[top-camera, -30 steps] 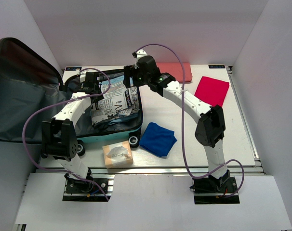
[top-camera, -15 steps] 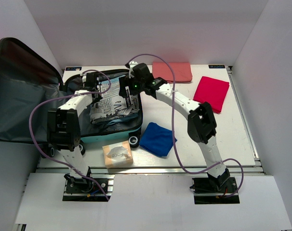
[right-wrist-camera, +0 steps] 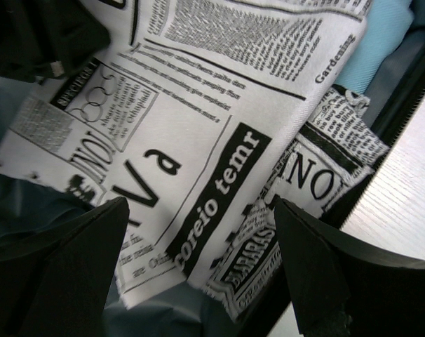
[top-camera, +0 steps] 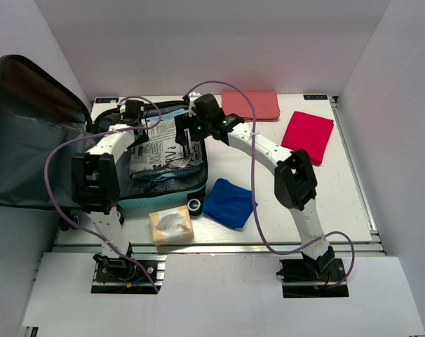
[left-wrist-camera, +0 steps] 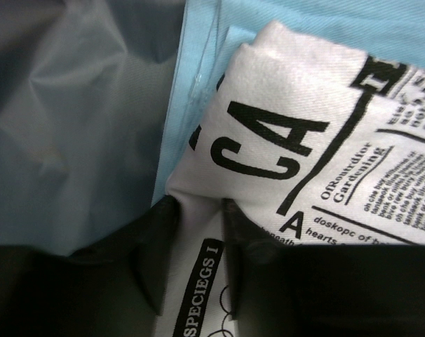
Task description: Pack the luggage
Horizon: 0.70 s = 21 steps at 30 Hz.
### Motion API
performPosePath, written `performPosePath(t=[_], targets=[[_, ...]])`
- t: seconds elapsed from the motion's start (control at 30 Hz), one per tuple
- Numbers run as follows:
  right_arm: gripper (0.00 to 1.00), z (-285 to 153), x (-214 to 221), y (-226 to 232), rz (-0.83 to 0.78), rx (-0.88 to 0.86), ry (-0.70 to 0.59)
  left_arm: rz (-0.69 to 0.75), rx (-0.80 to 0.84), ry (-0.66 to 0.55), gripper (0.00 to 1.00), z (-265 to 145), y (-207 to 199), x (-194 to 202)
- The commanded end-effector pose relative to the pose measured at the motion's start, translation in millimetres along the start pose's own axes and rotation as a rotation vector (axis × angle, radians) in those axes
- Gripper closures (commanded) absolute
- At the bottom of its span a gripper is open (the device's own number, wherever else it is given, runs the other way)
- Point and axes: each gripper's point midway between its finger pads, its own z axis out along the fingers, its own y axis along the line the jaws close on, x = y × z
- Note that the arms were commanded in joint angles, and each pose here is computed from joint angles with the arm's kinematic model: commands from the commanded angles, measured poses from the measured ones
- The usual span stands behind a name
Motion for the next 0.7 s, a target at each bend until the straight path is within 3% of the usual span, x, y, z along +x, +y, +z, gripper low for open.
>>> performPosePath(t=[0.0, 0.1, 0.13, 0.3, 0.37, 0.57, 0.6, 0.67], targets=[[0.11, -57, -59, 21, -0.053, -0.040, -0.154, -0.085, 0.031, -0.143, 0.51, -45, 3, -56], [0.11, -84, -66, 22, -0.058, -0.047, -0.192, -0.069, 0.041, -0.176, 0.29, -73, 8, -73], [0.11, -90, -68, 17, -0.050, -0.028, -0.206, -0.072, 0.048, -0.199, 0.02, -89, 11, -83], [0.11, -140, -71, -26, 0.014, 0.151, -0.285, -0.075, 0.106, -0.231, 0.02, -148, 10, -107], [0.11, -155, -57, -69, 0.076, 0.302, -0.281, -0.074, 0.235, -0.221, 0.02, -172, -4, -105], [0.11, -187, 6, -183, 0.216, 0.601, -0.142, -0.051, 0.566, -0.201, 0.02, -217, -38, -66], [0.11, -203, 15, -221, 0.276, 0.672, -0.129, -0.059, 0.571, -0.205, 0.02, -219, -37, -64], [0.11, -203, 31, -248, 0.333, 0.713, -0.069, -0.072, 0.566, -0.173, 0.02, -217, -33, -49]])
